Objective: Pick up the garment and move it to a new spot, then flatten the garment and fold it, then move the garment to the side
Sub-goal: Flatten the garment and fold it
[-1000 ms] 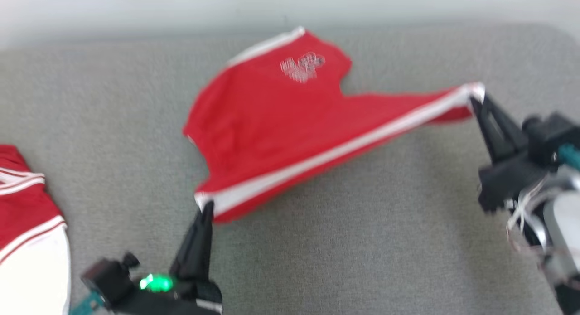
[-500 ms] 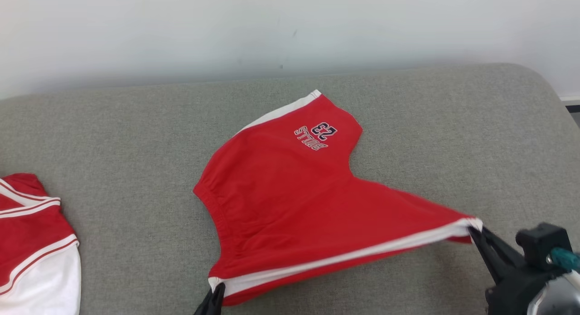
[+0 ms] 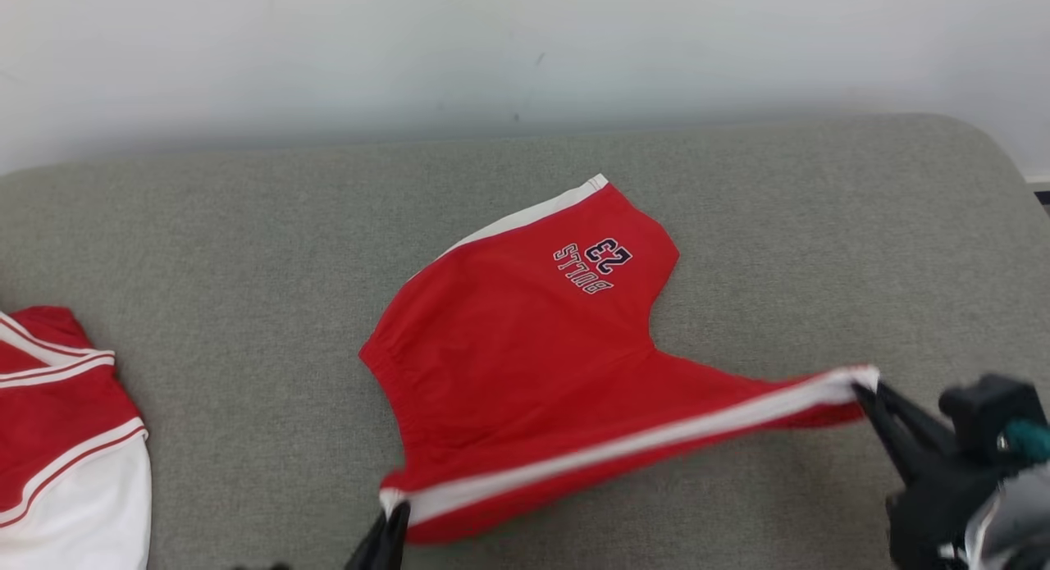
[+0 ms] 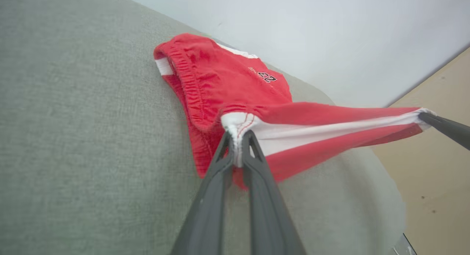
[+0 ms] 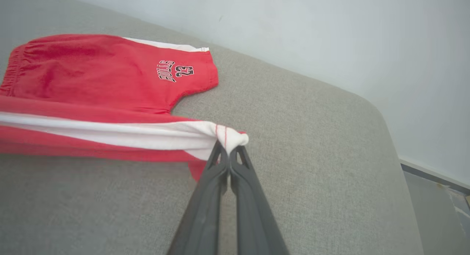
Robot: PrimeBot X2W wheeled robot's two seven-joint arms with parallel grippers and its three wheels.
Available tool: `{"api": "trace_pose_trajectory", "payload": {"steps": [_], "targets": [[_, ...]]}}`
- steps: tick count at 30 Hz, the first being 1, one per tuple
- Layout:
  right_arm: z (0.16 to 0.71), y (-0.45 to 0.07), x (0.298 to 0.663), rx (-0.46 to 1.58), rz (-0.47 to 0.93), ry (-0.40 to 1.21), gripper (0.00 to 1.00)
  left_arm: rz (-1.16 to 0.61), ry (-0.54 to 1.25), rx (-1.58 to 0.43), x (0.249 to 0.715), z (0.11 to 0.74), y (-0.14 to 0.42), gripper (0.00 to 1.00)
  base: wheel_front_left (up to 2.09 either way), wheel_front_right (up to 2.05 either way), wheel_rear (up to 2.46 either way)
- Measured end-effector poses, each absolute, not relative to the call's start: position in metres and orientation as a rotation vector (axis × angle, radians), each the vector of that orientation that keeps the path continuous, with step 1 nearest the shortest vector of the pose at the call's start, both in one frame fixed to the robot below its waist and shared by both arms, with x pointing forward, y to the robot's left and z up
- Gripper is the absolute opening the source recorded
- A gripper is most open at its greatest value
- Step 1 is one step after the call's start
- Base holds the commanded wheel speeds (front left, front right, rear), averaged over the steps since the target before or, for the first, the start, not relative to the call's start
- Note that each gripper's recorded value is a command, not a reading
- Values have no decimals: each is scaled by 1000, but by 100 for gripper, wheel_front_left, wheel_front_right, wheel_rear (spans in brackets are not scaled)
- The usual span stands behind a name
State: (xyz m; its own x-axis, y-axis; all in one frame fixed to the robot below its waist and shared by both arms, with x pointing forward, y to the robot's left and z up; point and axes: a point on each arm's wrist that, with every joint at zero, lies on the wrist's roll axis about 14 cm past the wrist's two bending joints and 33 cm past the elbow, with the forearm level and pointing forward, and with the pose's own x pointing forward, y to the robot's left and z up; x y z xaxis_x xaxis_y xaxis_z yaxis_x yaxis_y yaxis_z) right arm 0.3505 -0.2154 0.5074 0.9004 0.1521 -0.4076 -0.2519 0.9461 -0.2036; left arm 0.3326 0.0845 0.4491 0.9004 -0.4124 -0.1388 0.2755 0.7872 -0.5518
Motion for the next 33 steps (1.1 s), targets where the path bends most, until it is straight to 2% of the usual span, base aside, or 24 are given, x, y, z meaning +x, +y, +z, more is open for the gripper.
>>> {"api": "trace_pose_trajectory", "payload": {"steps": [8, 11, 18, 27, 33], "targets": [[524, -211, 426, -323, 268, 332, 0, -386, 110, -557, 388, 486, 71, 0, 0, 0, 0], [525, -200, 468, -346, 311, 320, 0, -354, 98, -542, 412, 485, 75, 0, 0, 0, 0], [509, -178, 528, -374, 365, 345, 0, -284, 112, -514, 451, 475, 88, 0, 0, 0, 0], [491, -142, 585, -389, 426, 349, 0, -200, 145, -454, 485, 458, 112, 0, 0, 0, 0], [472, -127, 609, -391, 447, 371, 0, -176, 190, -431, 497, 442, 118, 0, 0, 0, 0]]}}
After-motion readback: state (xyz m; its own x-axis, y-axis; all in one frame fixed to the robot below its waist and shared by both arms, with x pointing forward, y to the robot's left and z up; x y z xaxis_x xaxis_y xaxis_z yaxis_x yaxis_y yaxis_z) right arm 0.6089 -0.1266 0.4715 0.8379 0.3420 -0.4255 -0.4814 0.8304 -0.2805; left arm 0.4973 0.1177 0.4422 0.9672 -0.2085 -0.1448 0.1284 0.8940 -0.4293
